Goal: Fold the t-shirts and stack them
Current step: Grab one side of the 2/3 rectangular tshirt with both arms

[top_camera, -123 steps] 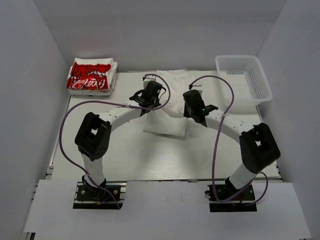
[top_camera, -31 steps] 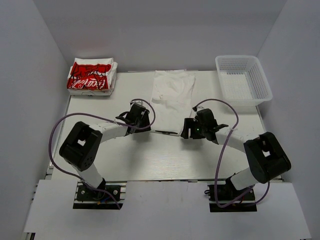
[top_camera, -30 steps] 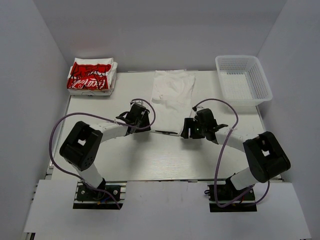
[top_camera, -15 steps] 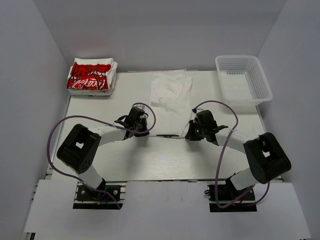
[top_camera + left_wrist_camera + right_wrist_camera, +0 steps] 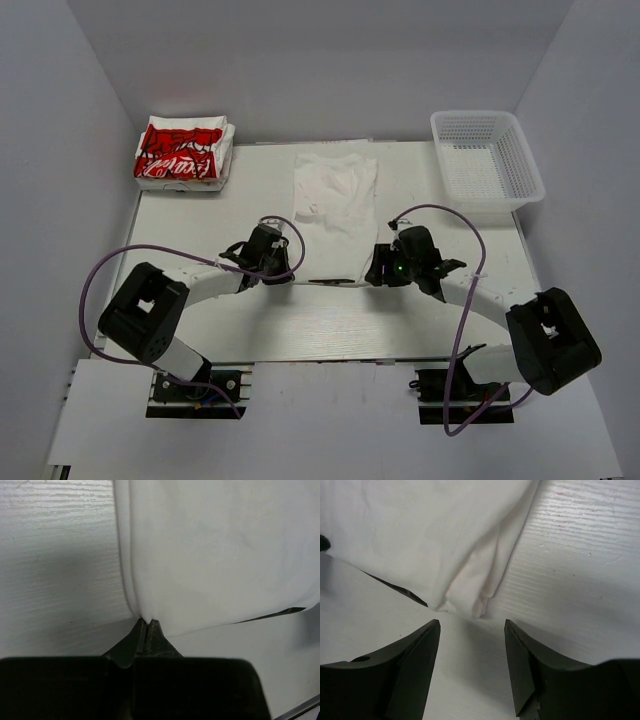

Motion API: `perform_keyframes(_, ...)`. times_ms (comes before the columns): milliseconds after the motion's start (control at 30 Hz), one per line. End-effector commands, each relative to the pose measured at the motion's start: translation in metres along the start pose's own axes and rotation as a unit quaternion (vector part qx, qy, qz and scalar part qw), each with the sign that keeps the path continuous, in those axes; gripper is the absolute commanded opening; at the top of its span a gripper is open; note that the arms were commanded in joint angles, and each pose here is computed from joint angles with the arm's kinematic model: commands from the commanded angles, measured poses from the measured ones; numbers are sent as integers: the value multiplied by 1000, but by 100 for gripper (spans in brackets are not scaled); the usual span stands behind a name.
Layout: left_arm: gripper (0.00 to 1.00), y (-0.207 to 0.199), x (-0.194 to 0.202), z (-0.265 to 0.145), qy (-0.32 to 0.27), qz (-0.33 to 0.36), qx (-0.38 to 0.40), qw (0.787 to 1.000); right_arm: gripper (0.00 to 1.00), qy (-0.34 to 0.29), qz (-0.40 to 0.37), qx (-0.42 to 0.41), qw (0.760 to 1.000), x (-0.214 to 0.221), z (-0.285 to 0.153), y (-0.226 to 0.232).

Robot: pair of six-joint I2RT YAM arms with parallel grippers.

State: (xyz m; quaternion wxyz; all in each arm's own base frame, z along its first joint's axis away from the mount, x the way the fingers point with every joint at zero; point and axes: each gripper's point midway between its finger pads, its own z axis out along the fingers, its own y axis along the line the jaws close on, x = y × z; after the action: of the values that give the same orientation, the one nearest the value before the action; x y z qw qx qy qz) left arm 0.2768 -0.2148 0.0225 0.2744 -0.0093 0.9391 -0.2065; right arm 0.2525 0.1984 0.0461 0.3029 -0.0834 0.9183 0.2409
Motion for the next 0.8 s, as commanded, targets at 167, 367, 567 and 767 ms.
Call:
perform_keyframes(167, 0, -9, -3, -9, -9, -1, 20, 1000, 52, 8, -11, 8, 1000, 0, 26, 1)
perform_keyframes(367, 0, -6, 1, -11, -8, -1, 20, 1000, 8, -12, 14, 17, 1000, 8, 30, -6)
perform_keyframes(567, 0, 3, 10, -19, -4, -10, 5, 1000, 0, 17, 22, 15, 999, 37, 12, -9)
perform_keyframes(767, 0, -6, 16, -52, -11, -18, 43, 999, 0, 77, 24, -3, 997, 71, -22, 4)
